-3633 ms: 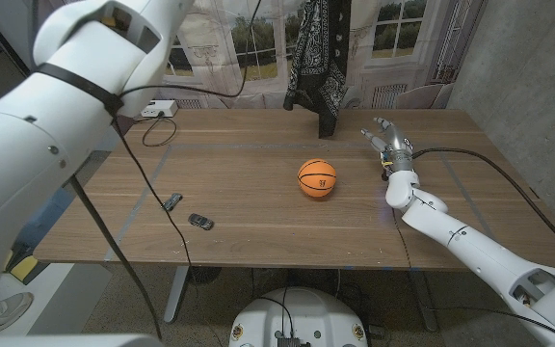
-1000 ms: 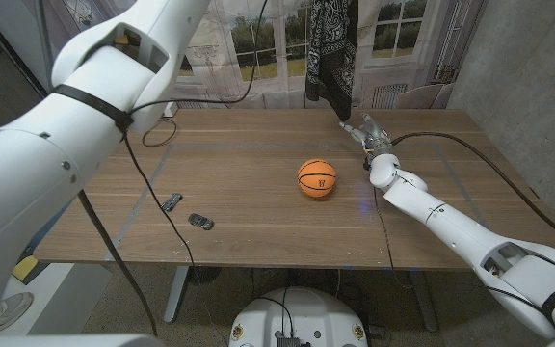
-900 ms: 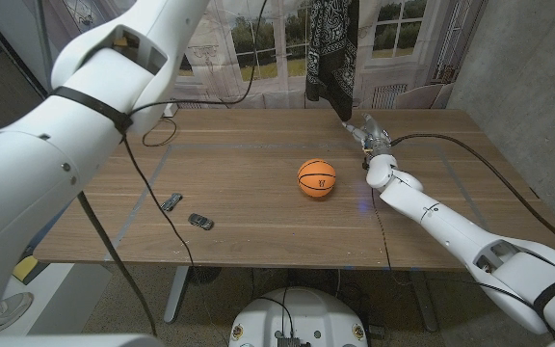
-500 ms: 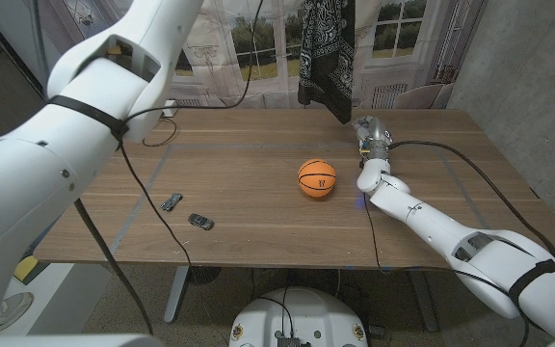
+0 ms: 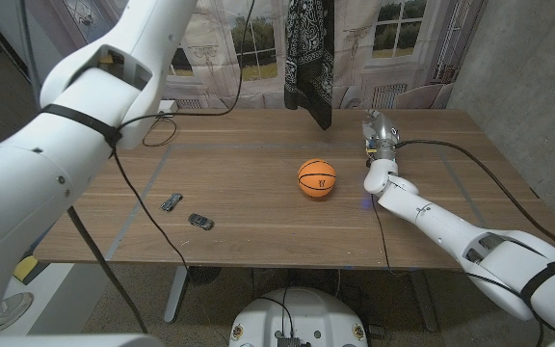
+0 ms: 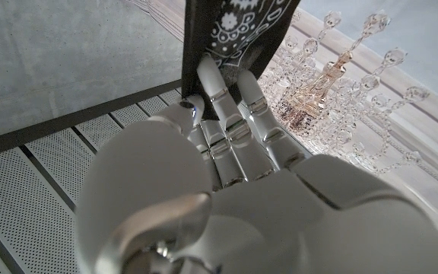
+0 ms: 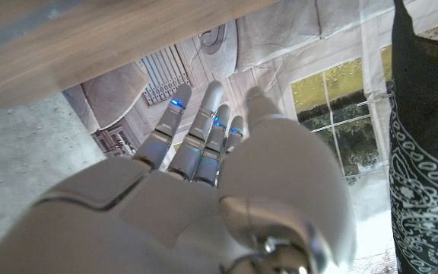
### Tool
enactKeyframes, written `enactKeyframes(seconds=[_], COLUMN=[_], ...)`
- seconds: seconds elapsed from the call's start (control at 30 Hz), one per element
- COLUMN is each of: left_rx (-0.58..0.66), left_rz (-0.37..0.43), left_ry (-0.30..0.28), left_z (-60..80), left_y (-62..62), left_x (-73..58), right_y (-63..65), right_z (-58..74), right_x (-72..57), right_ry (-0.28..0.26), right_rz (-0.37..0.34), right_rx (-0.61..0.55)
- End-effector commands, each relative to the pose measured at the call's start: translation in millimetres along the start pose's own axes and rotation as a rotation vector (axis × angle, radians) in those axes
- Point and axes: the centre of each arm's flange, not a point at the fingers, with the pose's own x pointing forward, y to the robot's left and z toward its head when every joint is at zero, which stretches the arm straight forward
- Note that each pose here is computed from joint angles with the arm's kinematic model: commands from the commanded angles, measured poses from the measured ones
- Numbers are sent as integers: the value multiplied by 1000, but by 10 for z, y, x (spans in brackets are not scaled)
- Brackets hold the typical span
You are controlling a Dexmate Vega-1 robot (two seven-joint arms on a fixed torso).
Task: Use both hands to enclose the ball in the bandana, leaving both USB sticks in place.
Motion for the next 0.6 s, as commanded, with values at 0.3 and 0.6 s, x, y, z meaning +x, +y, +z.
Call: enactKeyframes(seconds=[0.3, 0.6], left_rx=[3, -52], left_rz=[-60, -130], left_ry=[-17, -59], left_z=[-12, 136], left_y=[-307, -528], left_x=[206, 298], right_y=[127, 230], right_z=[480, 509], right_x=[2, 70], right_ry=[-150, -159], right_rz=[515, 494], right_rx=[-176, -116])
